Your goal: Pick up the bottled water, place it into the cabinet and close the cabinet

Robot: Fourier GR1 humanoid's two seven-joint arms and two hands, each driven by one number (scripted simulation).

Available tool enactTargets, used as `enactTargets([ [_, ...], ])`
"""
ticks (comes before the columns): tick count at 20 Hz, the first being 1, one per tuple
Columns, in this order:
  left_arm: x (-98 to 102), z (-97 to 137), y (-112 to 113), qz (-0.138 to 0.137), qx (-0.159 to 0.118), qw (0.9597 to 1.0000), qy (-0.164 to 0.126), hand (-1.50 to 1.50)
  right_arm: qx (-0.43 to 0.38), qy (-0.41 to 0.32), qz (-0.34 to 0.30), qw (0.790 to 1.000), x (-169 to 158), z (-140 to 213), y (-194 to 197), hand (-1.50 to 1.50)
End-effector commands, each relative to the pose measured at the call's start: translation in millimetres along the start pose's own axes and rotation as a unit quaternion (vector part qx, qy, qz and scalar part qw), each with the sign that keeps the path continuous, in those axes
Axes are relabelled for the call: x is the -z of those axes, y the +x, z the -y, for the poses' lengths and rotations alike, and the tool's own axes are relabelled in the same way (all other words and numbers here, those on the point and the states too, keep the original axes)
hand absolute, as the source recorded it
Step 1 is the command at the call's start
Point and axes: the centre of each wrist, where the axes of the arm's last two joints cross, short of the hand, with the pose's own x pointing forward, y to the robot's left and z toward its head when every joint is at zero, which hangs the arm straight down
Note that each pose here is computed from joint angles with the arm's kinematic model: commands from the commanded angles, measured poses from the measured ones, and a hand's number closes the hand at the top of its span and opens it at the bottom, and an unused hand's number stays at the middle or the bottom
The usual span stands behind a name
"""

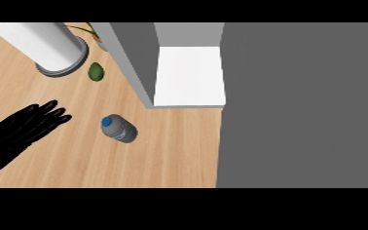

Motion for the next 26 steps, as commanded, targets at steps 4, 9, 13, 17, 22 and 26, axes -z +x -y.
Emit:
enactTargets([
  [4,8.9,-13.0,-37.1,-0.007,-0.008,0.9995,0.031,-1.50,-0.005,0.002,0.017,1.000,-27.6,-3.7,22.2,-1.50],
  [9,11.4,-22.4,-56.2,-0.027,0.014,0.9971,0.070,-1.50,-0.008,0.001,0.017,1.000,-31.7,0.1,17.5,-1.50],
  [13,32.3,-30.7,-74.3,-0.044,0.023,0.9971,0.057,-1.50,-0.007,-0.001,0.022,1.000,-28.2,4.3,10.3,-1.50],
  [17,4.4,-28.4,-107.5,-0.058,0.004,0.9960,0.068,-1.50,-0.007,0.004,0.024,1.000,-46.7,-3.1,29.9,-1.50],
  [22,38.8,-26.9,-143.0,-0.066,0.007,0.9953,0.071,-1.50,0.000,0.012,0.025,1.000,-51.7,-1.8,15.5,-1.50],
  [26,31.7,-37.1,-164.5,-0.062,0.011,0.9935,0.094,-1.50,-0.020,0.014,0.019,1.000,-48.4,3.6,18.3,-1.50],
])
